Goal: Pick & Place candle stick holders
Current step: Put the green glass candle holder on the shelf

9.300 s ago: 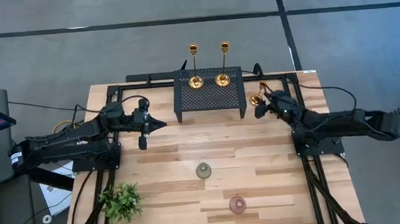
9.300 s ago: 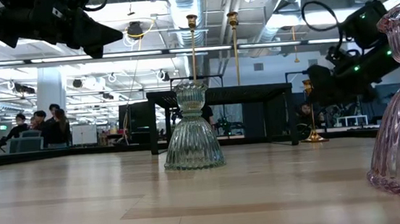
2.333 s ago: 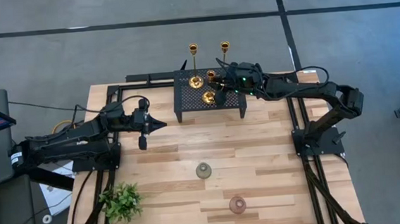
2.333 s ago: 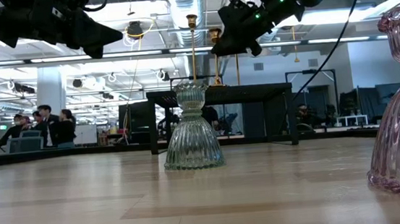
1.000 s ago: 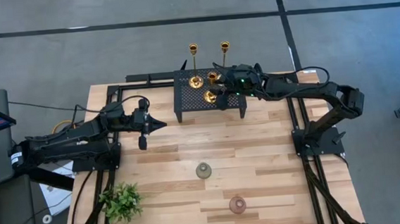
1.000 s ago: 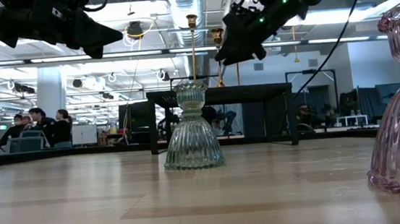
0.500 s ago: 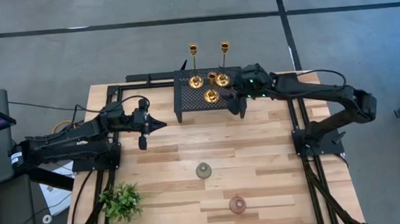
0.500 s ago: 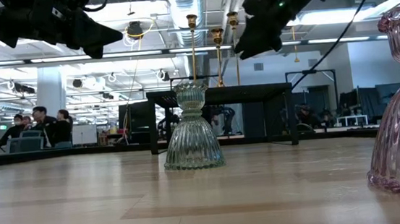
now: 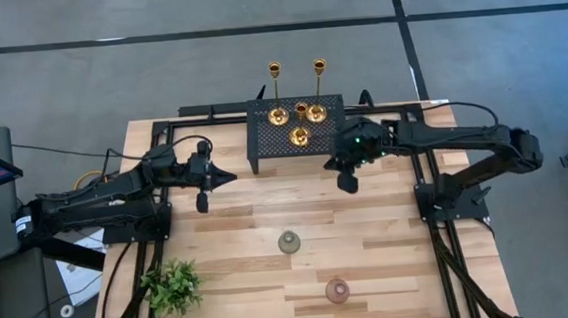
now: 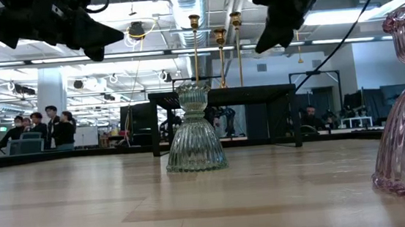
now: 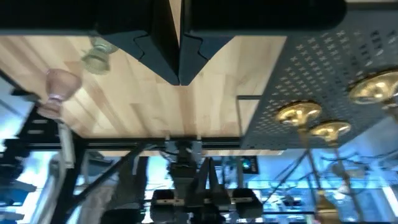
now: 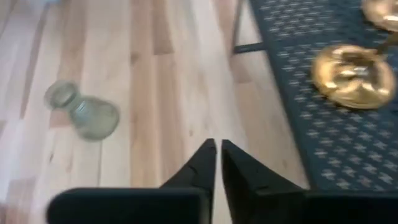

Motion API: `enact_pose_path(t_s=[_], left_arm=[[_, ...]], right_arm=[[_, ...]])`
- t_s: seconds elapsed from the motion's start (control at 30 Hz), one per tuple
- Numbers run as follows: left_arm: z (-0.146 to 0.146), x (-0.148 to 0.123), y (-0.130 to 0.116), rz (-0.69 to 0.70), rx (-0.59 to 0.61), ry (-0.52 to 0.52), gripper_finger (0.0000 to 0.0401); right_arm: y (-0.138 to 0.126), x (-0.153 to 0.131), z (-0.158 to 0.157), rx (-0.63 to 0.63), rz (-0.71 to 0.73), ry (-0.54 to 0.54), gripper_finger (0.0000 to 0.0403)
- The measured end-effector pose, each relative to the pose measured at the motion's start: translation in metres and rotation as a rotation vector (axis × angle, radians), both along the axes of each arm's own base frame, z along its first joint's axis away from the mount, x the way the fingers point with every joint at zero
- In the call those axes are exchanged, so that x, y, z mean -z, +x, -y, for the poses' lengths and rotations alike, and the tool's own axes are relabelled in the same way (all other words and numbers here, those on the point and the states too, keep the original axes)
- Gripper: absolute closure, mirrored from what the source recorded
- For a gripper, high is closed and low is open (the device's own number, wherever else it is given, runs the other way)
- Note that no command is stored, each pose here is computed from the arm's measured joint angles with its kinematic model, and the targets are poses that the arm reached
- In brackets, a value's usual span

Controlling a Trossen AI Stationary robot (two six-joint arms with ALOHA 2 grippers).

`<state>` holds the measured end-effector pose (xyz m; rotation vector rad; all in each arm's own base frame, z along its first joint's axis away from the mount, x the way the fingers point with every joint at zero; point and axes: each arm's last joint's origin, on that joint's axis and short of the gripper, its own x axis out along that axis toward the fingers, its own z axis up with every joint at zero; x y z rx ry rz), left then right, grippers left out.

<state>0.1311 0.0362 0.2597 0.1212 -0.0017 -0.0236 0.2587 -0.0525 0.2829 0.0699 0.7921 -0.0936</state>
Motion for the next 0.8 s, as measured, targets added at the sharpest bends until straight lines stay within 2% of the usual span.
enact_pose_path(t_s=[0.33,0.5,0.8], left_arm=[[0.016,0.012,0.019,-0.090,0.189,0.002,0.0397],[0.030,0.021,0.034,-0.138,0.164,0.035,0.0397],[0.066,0.036,0.047,-0.216,0.228,0.146,0.0398]], right_arm=[[0.003,-0.007,-0.043,-0.109,0.041,-0.098,0.0402],[0.005,-0.012,-0.061,-0.127,0.085,-0.129,0.0402],[0.005,-0.015,-0.084,-0.143,0.125,-0.188,0.0403]])
